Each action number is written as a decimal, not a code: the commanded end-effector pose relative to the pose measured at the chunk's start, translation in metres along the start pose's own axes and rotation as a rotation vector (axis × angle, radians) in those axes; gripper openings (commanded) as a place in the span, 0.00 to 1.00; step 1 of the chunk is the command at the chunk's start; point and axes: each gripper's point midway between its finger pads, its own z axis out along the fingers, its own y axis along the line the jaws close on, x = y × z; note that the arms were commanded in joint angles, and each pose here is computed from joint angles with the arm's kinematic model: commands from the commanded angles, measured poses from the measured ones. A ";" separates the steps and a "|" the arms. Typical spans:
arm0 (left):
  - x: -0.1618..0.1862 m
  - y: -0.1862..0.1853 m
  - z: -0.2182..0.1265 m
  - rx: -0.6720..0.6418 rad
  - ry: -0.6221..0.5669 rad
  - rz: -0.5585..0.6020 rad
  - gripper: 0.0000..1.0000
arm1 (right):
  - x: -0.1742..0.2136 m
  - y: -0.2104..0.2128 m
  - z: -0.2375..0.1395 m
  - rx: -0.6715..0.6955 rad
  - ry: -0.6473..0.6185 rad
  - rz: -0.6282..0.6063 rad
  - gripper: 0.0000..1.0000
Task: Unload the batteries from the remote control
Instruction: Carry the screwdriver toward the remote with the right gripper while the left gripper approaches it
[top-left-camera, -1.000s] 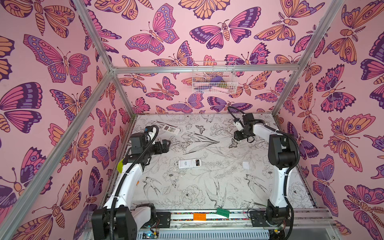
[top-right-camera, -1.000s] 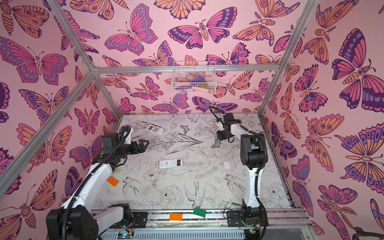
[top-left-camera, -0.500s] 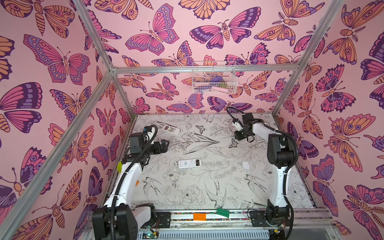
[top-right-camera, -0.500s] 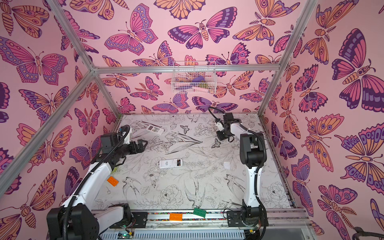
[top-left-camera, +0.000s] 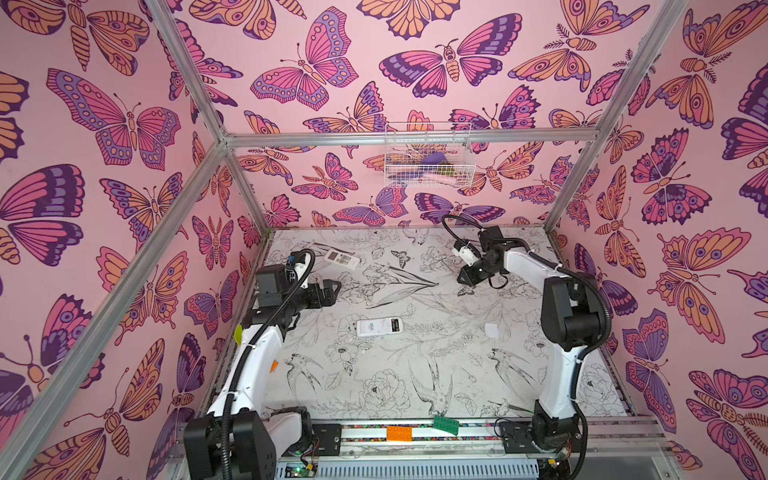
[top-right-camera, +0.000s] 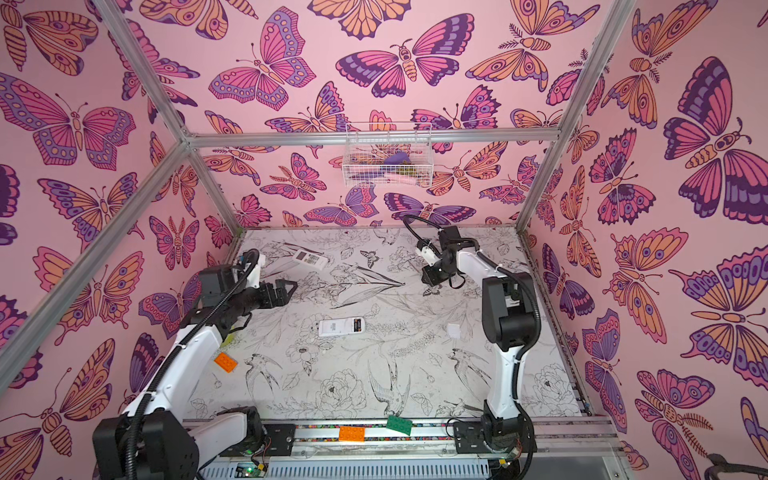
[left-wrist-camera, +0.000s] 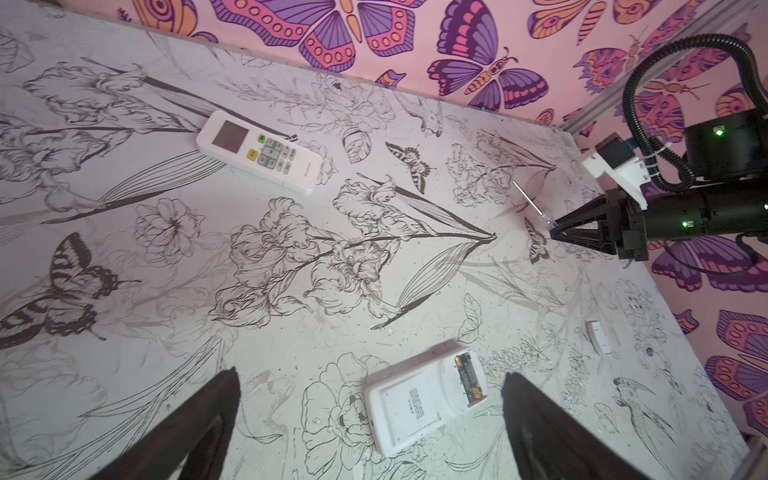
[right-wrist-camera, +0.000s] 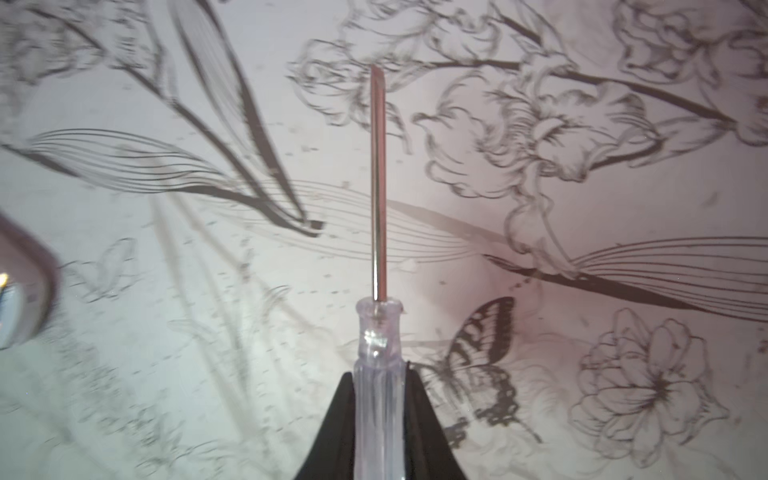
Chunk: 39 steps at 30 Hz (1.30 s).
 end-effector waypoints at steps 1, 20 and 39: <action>-0.011 -0.037 -0.012 0.176 -0.017 0.084 0.99 | 0.003 0.055 -0.023 -0.178 -0.006 -0.032 0.08; -0.007 -0.107 -0.050 0.501 0.018 0.337 0.91 | 0.031 0.249 -0.117 -0.777 -0.082 -0.333 0.08; 0.021 -0.163 -0.093 0.836 0.029 0.450 0.75 | 0.057 0.330 -0.134 -1.017 0.002 -0.488 0.07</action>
